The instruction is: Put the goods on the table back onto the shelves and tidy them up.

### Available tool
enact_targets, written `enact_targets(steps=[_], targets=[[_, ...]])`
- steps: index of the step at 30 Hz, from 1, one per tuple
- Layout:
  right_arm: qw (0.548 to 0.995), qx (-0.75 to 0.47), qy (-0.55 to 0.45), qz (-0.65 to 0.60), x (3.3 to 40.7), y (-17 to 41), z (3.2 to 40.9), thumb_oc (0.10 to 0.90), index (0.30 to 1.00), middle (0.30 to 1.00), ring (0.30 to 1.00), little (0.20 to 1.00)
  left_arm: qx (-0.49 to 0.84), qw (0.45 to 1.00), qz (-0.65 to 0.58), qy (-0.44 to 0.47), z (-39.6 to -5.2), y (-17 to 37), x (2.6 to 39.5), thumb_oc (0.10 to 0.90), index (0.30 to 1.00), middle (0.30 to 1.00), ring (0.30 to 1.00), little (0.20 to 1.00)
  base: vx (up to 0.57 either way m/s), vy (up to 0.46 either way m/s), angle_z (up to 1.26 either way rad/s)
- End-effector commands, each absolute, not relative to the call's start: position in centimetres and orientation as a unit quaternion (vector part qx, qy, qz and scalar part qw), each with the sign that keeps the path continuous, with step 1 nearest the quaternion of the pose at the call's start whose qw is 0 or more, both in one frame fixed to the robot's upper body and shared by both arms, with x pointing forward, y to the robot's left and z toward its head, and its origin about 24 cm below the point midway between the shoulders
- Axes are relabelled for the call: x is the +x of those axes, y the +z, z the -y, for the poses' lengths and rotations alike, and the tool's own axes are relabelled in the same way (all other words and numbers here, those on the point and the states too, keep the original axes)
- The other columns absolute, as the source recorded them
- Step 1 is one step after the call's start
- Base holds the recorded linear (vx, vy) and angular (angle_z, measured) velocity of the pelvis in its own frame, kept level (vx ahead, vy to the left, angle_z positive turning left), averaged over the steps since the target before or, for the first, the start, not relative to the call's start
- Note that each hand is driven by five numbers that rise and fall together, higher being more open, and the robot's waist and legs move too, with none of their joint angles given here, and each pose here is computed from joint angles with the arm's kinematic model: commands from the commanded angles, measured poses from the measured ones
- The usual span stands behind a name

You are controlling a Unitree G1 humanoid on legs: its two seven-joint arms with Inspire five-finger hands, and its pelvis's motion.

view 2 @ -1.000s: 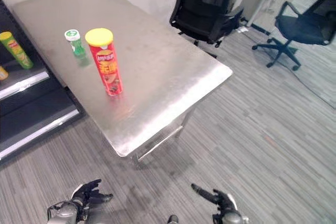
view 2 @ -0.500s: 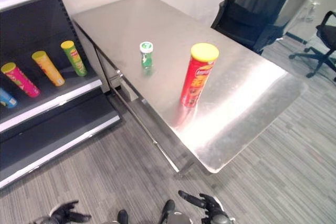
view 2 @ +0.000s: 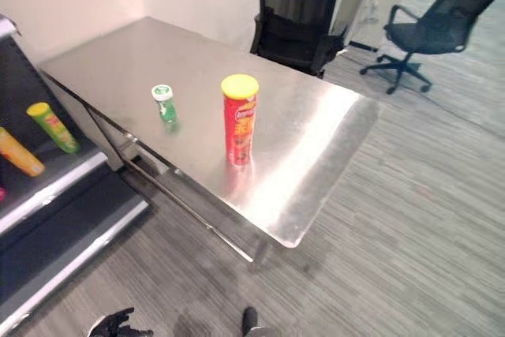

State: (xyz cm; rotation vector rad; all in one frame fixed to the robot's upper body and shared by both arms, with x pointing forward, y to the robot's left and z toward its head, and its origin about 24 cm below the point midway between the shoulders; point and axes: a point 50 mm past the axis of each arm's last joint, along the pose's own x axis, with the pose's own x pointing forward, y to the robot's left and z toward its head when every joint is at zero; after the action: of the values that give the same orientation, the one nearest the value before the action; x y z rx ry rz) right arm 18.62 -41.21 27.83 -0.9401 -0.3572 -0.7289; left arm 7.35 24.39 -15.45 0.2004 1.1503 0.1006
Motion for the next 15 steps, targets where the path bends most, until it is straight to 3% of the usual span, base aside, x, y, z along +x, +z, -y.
enact_targets(steps=[1,6,7,15], targets=[[0.888,-0.355,-0.210,0.204,20.9,25.0,39.1,0.800,0.900,0.900,0.900,0.900,0.145,0.862,-0.485,0.018,-26.3,-13.7,11.1,0.800,0.900,0.900,0.900,0.900,0.03,-0.003,-0.13],[0.905,-0.333,-0.093,0.248,22.9,26.7,35.3,0.800,0.900,0.900,0.900,0.900,0.149,0.862,-0.484,-0.010,-25.5,-13.9,11.0,0.800,0.900,0.900,0.900,0.900,0.00,-0.004,0.04],[0.911,-0.315,-0.031,0.264,23.6,27.0,33.2,0.800,0.900,0.900,0.900,0.900,0.150,0.862,-0.484,-0.023,-25.1,-14.0,11.1,0.800,0.900,0.900,0.900,0.900,0.02,-0.012,0.15],[0.911,-0.316,0.027,0.262,25.0,26.9,31.0,0.800,0.900,0.900,0.900,0.900,0.155,0.862,-0.482,-0.031,-24.8,-14.1,11.1,0.800,0.900,0.900,0.900,0.900,0.01,-0.003,0.05]])
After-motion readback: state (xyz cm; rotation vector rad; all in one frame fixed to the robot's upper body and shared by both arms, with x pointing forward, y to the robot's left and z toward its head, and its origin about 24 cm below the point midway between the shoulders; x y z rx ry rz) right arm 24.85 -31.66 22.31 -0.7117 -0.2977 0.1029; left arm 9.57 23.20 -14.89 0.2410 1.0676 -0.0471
